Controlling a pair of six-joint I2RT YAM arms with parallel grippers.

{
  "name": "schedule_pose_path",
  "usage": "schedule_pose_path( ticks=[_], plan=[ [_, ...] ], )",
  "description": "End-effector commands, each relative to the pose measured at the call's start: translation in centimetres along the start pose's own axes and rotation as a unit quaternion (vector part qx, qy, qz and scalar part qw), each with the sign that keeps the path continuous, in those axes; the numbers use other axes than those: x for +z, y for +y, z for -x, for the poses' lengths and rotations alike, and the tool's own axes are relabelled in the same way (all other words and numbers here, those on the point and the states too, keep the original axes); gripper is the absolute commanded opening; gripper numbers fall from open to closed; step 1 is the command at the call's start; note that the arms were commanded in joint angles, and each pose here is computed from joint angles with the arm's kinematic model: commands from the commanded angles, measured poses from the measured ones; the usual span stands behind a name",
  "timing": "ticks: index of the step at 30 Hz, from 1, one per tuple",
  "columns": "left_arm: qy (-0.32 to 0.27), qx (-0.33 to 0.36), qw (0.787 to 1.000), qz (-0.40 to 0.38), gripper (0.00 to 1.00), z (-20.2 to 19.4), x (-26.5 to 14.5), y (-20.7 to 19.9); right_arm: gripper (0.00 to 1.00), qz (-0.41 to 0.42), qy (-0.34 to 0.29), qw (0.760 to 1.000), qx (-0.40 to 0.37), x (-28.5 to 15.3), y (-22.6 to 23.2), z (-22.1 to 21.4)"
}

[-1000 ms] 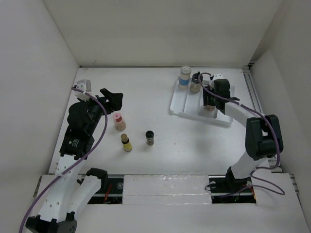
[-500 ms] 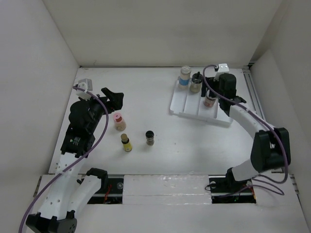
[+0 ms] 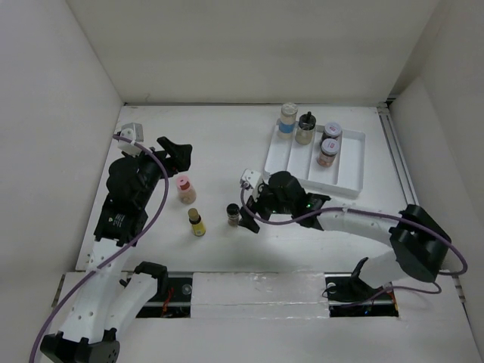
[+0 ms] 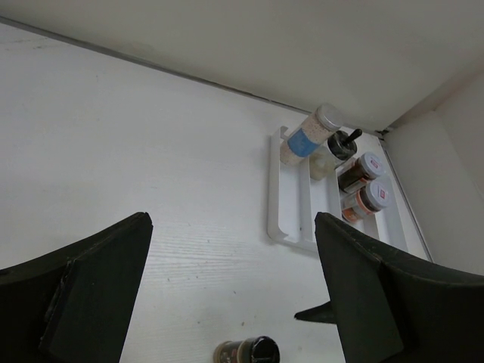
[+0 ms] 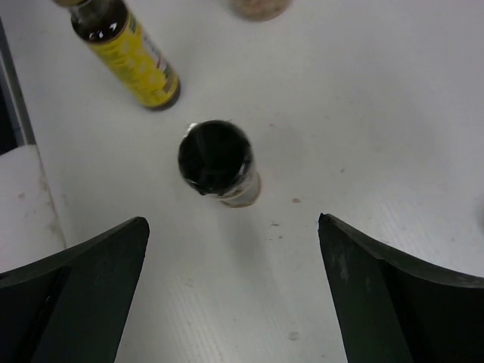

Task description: Organize the condiment bottles

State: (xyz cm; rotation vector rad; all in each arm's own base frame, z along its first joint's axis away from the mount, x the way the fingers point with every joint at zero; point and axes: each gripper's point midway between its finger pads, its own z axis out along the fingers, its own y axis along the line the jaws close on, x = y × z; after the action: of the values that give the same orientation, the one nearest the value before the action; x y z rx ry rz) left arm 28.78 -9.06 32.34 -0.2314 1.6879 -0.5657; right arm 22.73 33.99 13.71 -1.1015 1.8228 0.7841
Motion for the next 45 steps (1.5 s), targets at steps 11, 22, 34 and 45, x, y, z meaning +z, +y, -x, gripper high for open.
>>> schedule_pose_path(
  ticks=[11, 22, 34, 45],
  plan=[
    [-0.033, 0.006, 0.999, -0.009, 0.85, 1.8, -0.7, -0.5, 0.93, 0.006, -0.052, 0.998, -0.038, 7.4, 0.0, 3.6],
    [-0.033, 0.007, 0.999, -0.019, 0.85, 1.8, -1.0, -0.9, 0.38, -0.079, -0.130, 0.988, -0.022, 4.1, -5.4, 9.7],
    [-0.029, 0.007, 0.999, -0.017, 0.85, 1.6, -0.7, -0.8, 0.38, -0.284, -0.154, 0.946, 0.039, -2.6, -27.3, 10.8],
    [-0.026, 0.006, 1.000, -0.011, 0.85, 1.4, -0.4, -0.5, 0.38, -0.306, -0.091, 0.942, 0.100, -0.3, -33.2, 4.2]
  ],
)
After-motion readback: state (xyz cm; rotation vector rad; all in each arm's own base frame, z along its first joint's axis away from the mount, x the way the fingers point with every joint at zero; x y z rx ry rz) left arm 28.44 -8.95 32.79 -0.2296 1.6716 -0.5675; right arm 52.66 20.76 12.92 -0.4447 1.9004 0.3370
